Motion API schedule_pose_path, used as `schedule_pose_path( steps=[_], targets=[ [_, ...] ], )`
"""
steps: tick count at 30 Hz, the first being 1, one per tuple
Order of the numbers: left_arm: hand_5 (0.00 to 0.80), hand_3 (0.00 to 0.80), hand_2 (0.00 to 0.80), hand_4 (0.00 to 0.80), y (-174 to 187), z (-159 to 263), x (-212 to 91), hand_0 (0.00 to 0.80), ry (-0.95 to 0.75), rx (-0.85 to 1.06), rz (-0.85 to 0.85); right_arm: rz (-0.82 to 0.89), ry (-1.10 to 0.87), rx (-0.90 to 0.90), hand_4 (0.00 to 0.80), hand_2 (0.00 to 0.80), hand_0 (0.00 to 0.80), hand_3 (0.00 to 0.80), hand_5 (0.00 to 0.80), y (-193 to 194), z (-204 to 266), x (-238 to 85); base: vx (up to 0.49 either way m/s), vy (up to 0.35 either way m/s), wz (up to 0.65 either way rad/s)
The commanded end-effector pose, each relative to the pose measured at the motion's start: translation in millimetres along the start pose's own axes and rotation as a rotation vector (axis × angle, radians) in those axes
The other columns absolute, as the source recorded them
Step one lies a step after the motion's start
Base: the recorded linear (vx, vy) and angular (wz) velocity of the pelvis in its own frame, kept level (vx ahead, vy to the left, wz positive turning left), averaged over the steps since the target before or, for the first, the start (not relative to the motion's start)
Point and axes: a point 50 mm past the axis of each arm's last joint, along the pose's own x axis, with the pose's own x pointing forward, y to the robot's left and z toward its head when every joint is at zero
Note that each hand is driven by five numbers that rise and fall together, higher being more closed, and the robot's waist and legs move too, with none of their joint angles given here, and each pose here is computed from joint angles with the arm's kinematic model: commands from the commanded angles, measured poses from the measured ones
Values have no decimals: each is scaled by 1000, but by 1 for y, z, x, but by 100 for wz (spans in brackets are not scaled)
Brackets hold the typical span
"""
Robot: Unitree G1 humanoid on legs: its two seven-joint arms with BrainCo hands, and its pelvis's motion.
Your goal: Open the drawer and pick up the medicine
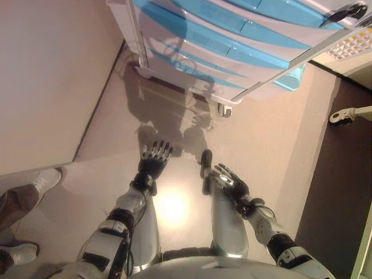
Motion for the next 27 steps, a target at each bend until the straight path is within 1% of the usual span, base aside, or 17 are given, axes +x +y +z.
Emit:
schedule_pose_path(
  steps=[1,15,22,27],
  targets=[
    [0,0,0,0,-23,-19,12,0,34,-82,-162,12,48,-13,0,0,0,0,0,-4,-10,-13,66,-13,0],
    [0,0,0,0,-80,-14,53,0,54,-33,-321,56,74,-23,0,0,0,0,0,3,-5,-7,-3,-4,0],
    [0,0,0,0,-105,-7,66,0,61,-11,-379,70,75,-29,0,0,0,0,0,6,-2,-5,-2,-1,1],
    [0,0,0,0,-129,0,74,0,73,41,-468,78,78,-39,0,0,0,0,0,6,0,-6,0,0,0]
  ],
)
